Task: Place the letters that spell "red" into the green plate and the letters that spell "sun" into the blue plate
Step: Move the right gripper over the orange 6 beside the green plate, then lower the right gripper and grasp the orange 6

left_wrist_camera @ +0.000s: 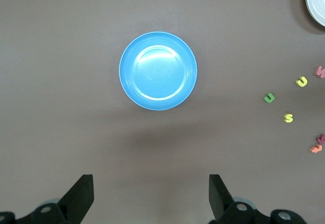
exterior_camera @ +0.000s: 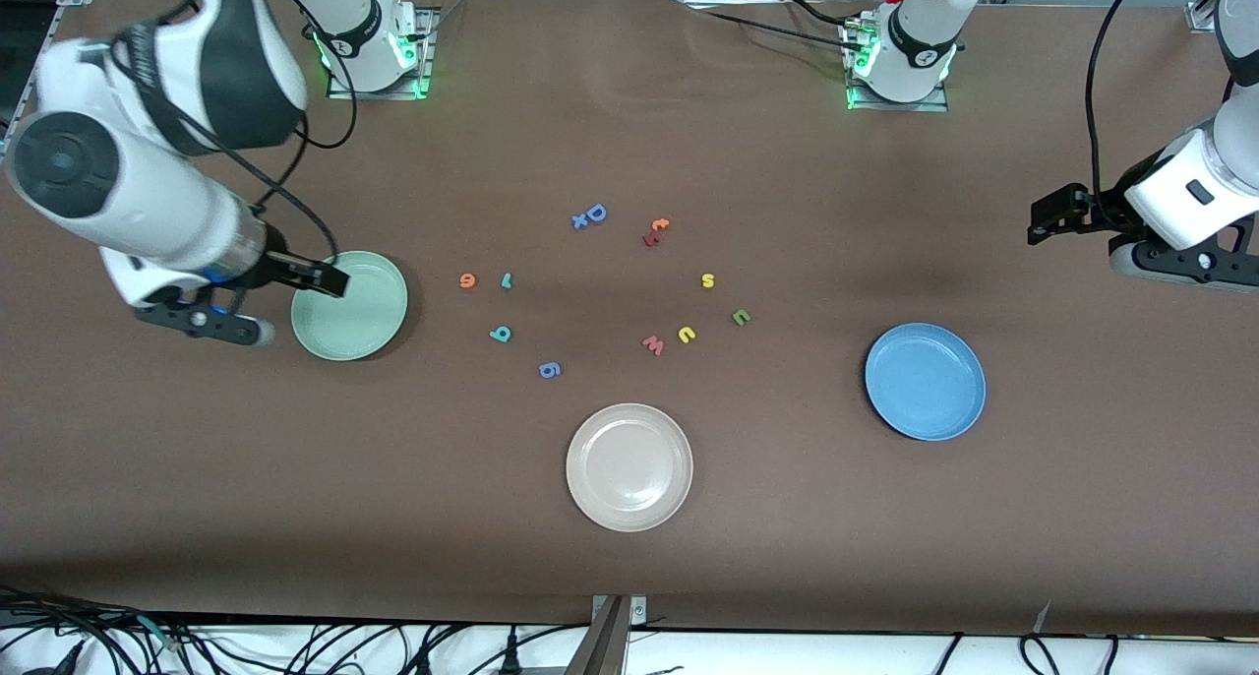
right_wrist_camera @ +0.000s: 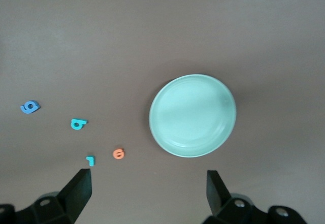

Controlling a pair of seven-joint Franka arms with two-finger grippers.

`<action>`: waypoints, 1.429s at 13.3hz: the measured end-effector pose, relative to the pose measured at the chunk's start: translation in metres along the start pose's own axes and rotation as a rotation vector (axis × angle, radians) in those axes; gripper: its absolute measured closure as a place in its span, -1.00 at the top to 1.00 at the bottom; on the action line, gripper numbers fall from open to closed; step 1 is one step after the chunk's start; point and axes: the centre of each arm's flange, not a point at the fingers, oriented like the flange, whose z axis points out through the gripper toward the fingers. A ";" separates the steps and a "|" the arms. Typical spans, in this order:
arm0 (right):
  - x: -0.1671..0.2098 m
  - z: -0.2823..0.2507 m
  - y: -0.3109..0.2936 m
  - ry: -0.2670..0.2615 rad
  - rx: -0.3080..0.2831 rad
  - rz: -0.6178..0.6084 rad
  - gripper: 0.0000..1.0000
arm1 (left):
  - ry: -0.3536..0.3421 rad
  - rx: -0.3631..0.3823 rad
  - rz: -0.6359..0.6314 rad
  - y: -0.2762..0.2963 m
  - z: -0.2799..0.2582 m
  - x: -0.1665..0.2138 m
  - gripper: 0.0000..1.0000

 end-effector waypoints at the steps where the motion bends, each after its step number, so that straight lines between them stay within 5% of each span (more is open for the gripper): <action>1: 0.000 0.016 -0.011 -0.011 -0.007 0.006 1.00 | 0.000 0.000 0.000 0.000 0.000 0.000 1.00; 5: -0.002 0.099 -0.031 -0.005 0.009 0.005 0.99 | 0.000 0.000 0.000 0.000 0.000 0.000 1.00; 13: -0.064 0.233 -0.050 -0.009 0.060 -0.012 0.99 | 0.001 0.000 0.000 0.000 -0.001 0.000 1.00; 19: -0.092 0.283 -0.053 -0.007 0.076 -0.031 0.97 | 0.001 0.000 0.000 0.000 -0.001 0.000 1.00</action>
